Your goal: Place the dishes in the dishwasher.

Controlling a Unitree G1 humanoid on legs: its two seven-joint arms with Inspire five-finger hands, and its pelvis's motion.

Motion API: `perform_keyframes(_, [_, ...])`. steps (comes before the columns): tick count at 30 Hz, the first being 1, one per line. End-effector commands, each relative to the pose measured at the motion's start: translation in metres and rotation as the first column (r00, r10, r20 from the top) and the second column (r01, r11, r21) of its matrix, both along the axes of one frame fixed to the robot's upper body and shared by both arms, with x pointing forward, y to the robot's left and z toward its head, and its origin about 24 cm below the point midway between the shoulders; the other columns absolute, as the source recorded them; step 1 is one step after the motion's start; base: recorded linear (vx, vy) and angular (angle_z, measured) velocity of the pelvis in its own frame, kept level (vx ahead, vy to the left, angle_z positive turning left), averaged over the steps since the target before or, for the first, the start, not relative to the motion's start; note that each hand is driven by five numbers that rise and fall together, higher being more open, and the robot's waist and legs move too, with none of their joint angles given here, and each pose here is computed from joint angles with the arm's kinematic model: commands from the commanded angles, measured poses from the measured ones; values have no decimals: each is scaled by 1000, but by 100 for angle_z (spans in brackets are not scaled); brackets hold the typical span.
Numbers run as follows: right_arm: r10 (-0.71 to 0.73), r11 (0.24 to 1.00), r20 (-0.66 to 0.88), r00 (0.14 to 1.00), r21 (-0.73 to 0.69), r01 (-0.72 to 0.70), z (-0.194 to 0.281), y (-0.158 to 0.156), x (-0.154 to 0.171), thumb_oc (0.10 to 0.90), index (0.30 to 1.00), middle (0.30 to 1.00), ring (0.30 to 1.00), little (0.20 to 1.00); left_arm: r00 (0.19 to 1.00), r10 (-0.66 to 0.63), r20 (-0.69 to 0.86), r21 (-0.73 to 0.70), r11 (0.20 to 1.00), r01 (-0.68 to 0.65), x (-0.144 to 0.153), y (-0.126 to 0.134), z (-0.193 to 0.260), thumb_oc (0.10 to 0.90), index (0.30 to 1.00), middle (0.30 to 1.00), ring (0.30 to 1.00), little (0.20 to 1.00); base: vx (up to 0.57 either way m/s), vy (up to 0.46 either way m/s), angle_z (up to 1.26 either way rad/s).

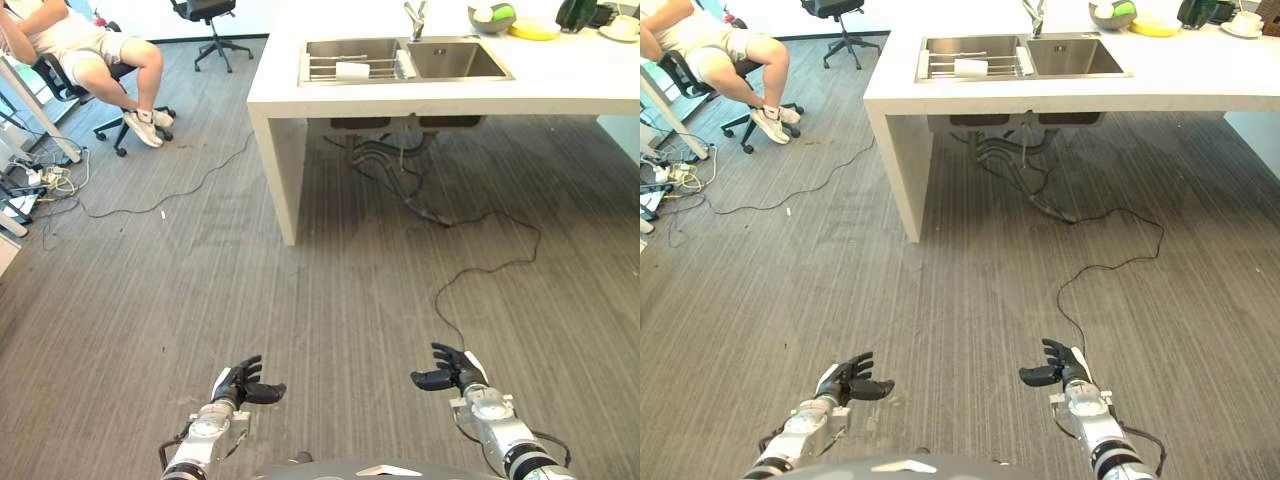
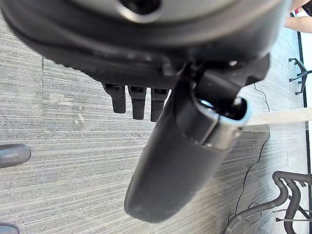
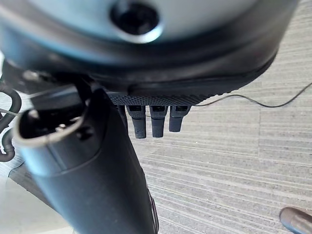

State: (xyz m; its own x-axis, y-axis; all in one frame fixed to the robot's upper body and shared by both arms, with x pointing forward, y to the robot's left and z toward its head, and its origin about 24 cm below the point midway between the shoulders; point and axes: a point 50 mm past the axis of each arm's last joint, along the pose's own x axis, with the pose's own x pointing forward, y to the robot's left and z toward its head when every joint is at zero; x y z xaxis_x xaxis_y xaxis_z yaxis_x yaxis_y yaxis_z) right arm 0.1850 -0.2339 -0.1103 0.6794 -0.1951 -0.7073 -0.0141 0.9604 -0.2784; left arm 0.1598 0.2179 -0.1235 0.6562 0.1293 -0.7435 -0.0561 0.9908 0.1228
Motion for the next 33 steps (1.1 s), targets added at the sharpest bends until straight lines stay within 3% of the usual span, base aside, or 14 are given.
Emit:
perform_keyframes(1, [36, 999, 72, 997, -39, -33, 11, -8, 12, 800, 900, 900, 900, 900, 994, -43, 104, 9, 999, 42, 22, 3, 14, 800, 900, 900, 900, 900, 0, 0, 0])
perform_keyframes(6, [22, 1000, -4, 1000, -15, -22, -2, -7, -10, 800, 900, 900, 900, 900, 999, 3, 34, -35, 999, -2, 1, 4, 2, 800, 900, 900, 900, 900, 10, 0, -6])
perform_keyframes(11, [-72, 997, -167, 983, 3, 74, -26, -13, -45, 800, 900, 900, 900, 900, 965, 18, -261, -30, 999, -26, -51, -2, -34, 800, 900, 900, 900, 900, 2, 5, -10])
perform_keyframes(19, [-138, 990, -294, 946, -27, 136, -39, -21, -75, 800, 900, 900, 900, 900, 939, 6, -344, -6, 1000, -8, -68, -5, -41, 800, 900, 900, 900, 900, -1, -1, -1])
perform_keyframes(23, [-127, 992, -302, 945, -33, 123, -40, -19, -74, 800, 900, 900, 900, 900, 941, 37, -336, 19, 999, -32, -67, 0, -40, 800, 900, 900, 900, 900, -2, -6, 3])
perform_keyframes(30, [-95, 995, -259, 961, -45, 86, -35, -21, -63, 800, 900, 900, 900, 900, 962, -66, -264, 60, 995, 85, -45, -2, -33, 800, 900, 900, 900, 900, -17, -2, 4])
perform_keyframes(33, [-72, 997, -155, 985, -26, 69, -24, -15, -35, 800, 900, 900, 900, 900, 986, -37, -163, 55, 997, 46, -20, -1, -22, 800, 900, 900, 900, 900, -89, -27, 9])
